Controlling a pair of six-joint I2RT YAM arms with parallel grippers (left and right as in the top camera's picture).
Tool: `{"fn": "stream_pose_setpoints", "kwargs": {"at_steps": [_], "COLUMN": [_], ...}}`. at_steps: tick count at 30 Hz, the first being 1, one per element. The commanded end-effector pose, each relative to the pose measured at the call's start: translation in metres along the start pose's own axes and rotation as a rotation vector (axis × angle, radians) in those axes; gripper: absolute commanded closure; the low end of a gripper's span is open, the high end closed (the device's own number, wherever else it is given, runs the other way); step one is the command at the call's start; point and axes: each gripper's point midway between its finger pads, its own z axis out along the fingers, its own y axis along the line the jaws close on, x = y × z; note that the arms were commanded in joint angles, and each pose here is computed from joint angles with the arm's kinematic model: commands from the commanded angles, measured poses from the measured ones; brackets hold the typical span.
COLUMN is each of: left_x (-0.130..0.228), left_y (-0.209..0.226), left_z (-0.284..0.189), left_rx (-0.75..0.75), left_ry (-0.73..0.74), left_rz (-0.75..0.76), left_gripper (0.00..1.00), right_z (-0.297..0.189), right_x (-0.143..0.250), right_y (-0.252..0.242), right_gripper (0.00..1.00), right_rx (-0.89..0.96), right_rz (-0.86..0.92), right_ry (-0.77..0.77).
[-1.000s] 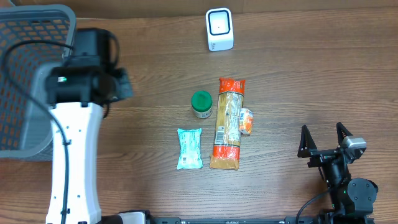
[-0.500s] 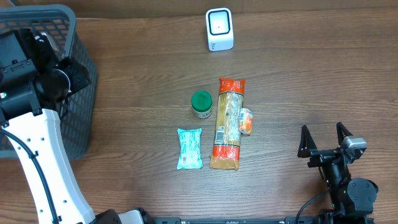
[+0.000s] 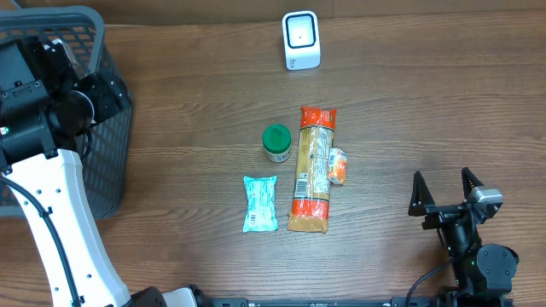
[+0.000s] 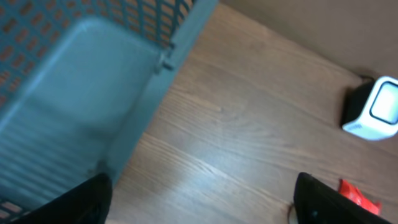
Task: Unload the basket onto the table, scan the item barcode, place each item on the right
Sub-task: 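Retract the left gripper back over the empty basket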
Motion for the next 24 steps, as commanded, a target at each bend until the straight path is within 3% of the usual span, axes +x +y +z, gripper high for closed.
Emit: {"fn": "stream_pose_setpoints", "kwargs": {"at_steps": [1,10,18,24], "left_x": [-0.016,-0.039,-0.049,-0.036], "left_y": [0.013,0.048,0.099,0.134], "left_z": [0.000,0.003,-0.004,-0.004], "left_rx": [-0.070,-0.218,-0.309,-0.372], "left_ry": [-0.051,-0.139,-0.182,-0.132], "left_rz": [0.014,-0.055,-0.176,-0.265], "left_gripper": [0.12,0.00,0.00,0.00], "right_z": [0.000,0.000,0.000,0.000], "right_x": [0.001,0.001,0.001,0.001], "right_y": [-0.004,-0.004,-0.004,-0.004], "right_gripper": [0.00,0.00,0.00,0.00], "right_rx": [0.019,0.019,0.019,0.019], "right_rz": [-0.004,-0.004,-0.004,-0.004], "right_ry": [-0.007,-0.007,-0.007,-0.007]}}
